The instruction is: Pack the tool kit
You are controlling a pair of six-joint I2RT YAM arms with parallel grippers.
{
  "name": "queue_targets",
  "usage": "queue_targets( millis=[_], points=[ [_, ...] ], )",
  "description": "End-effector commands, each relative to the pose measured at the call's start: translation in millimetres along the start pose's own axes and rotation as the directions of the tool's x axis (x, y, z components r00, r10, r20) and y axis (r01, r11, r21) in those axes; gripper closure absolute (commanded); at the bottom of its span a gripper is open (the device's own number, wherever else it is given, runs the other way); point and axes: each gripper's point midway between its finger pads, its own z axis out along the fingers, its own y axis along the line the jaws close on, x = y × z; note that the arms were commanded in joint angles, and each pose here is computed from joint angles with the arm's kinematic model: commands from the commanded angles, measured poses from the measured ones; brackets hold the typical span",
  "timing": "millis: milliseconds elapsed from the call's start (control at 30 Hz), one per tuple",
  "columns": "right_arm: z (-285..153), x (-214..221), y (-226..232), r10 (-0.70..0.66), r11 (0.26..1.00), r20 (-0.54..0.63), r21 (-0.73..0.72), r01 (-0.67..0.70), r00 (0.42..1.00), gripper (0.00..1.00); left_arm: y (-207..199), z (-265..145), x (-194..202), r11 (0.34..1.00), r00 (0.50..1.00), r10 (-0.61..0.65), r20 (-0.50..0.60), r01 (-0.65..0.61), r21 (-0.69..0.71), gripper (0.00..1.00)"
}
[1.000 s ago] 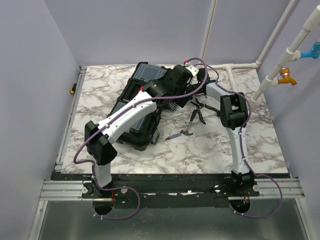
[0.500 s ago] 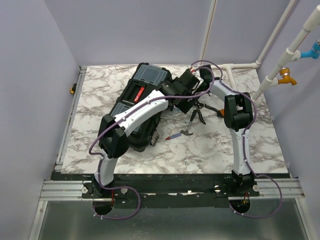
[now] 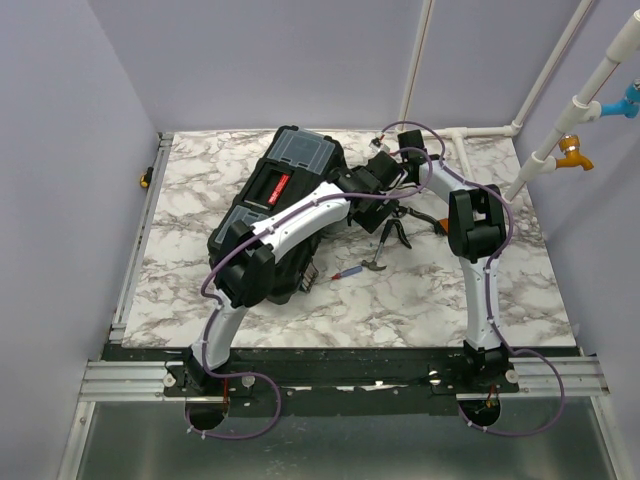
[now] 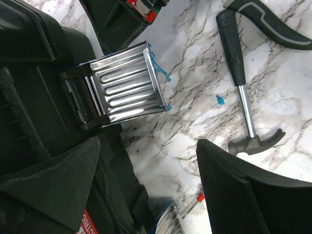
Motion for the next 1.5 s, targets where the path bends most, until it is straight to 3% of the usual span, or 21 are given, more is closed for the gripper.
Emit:
queue_targets(
  millis=[0,333,500,667,833,933,1033,1133,1467],
  points=[
    [-2.8,17.3,35.5,0.043,0.995,-0.072,-0.091,-0.050,0.996,0.91,6.1,10.8,-6.8,0.999,1.000,0.015,0.012,-0.015,-0.035,0.20],
    [-3.8,18.0,36.4,0.050,0.995,-0.074,-0.083,-0.056,0.996,0.91,12.9,46.3,-5.3,0.986,0.992,0.124,-0.025,-0.126,-0.105,0.26],
    [-5.1,17.3,37.1,0.047,0.996,-0.070,-0.075,-0.052,0.996,0.91,23.0,54.1,-5.8,0.979,0.990,0.135,-0.029,-0.138,-0.148,0.36],
    [-7.8,14.2,42.7,0.035,0.996,-0.063,-0.085,-0.040,0.997,0.91,30.2,55.5,-4.0,0.971,0.987,0.155,-0.044,-0.160,-0.176,0.56],
    [-9.9,11.6,47.8,0.026,0.995,-0.056,-0.090,-0.031,0.998,0.91,36.4,56.1,-0.4,0.965,0.986,0.157,-0.057,-0.165,-0.205,0.65],
    [-11.0,10.3,47.9,0.027,0.996,-0.051,-0.087,-0.031,0.998,0.91,39.6,51.8,-3.7,0.963,0.988,0.150,-0.046,-0.156,-0.221,0.77],
    [-11.2,8.2,45.5,0.031,0.997,-0.042,-0.064,-0.033,0.999,0.92,46.6,41.5,-12.2,0.959,0.991,0.131,-0.016,-0.131,-0.251,0.95],
    [-14.8,1.6,38.4,0.048,0.999,-0.015,-0.007,-0.048,0.999,0.92,55.0,26.8,-21.5,0.960,0.995,0.095,0.023,-0.085,-0.265,1.00],
    [-50.3,-26.8,-8.6,0.140,0.955,0.217,0.229,-0.190,0.966,0.95,74.7,-7.0,-32.7,0.975,0.974,-0.191,0.124,0.203,-0.087,1.00]
  ],
)
